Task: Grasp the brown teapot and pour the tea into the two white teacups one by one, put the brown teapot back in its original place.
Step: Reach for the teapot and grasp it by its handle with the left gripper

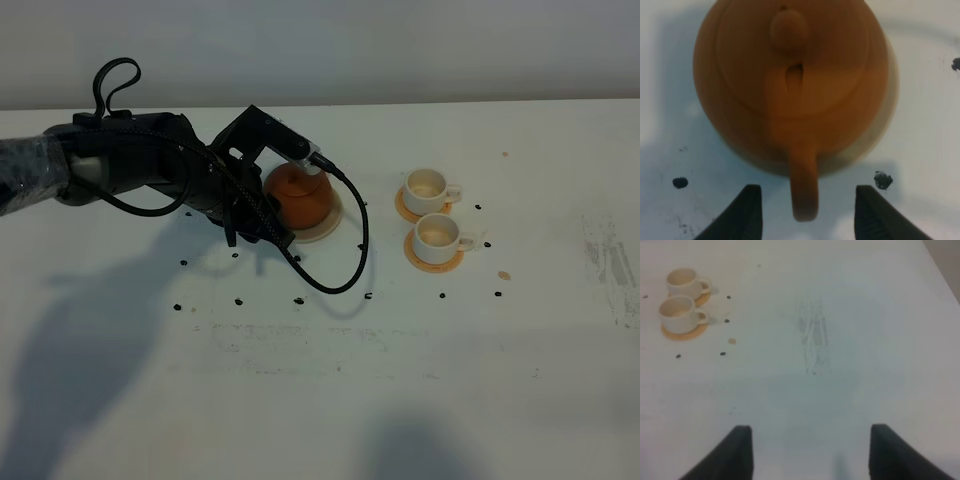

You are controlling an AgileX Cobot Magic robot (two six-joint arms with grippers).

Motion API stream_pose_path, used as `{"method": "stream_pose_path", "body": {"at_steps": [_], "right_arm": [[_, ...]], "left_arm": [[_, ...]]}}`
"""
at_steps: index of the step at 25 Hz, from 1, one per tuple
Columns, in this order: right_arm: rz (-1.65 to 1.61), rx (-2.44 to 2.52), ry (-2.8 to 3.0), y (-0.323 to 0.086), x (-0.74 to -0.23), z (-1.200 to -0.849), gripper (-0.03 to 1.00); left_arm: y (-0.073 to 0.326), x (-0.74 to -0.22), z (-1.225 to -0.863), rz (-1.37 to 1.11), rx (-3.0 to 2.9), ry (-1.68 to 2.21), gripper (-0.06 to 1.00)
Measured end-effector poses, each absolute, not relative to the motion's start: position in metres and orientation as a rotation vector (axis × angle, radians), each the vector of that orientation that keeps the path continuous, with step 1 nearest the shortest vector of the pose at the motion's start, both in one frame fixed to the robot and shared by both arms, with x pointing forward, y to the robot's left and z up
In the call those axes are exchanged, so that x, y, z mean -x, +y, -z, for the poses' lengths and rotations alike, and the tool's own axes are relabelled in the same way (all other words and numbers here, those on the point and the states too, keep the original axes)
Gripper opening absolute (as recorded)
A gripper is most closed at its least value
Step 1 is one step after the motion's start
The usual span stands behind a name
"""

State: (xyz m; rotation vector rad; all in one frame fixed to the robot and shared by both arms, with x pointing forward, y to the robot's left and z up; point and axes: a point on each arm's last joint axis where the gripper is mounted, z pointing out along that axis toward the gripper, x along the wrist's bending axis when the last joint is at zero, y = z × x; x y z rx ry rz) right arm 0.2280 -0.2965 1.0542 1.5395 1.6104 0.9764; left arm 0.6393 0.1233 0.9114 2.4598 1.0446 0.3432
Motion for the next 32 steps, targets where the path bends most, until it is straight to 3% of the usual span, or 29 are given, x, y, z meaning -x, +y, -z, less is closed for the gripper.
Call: {"method": "stream_pose_path", "body": {"at_steps": [32], "right_arm": [[-0.976, -1.539, 1.610, -0.2965, -0.2280, -1.0542, 0.49]], "left_arm": [[0.1223, -0.6396, -0.9060, -0.311, -2.469, 1.057, 0.41]]}}
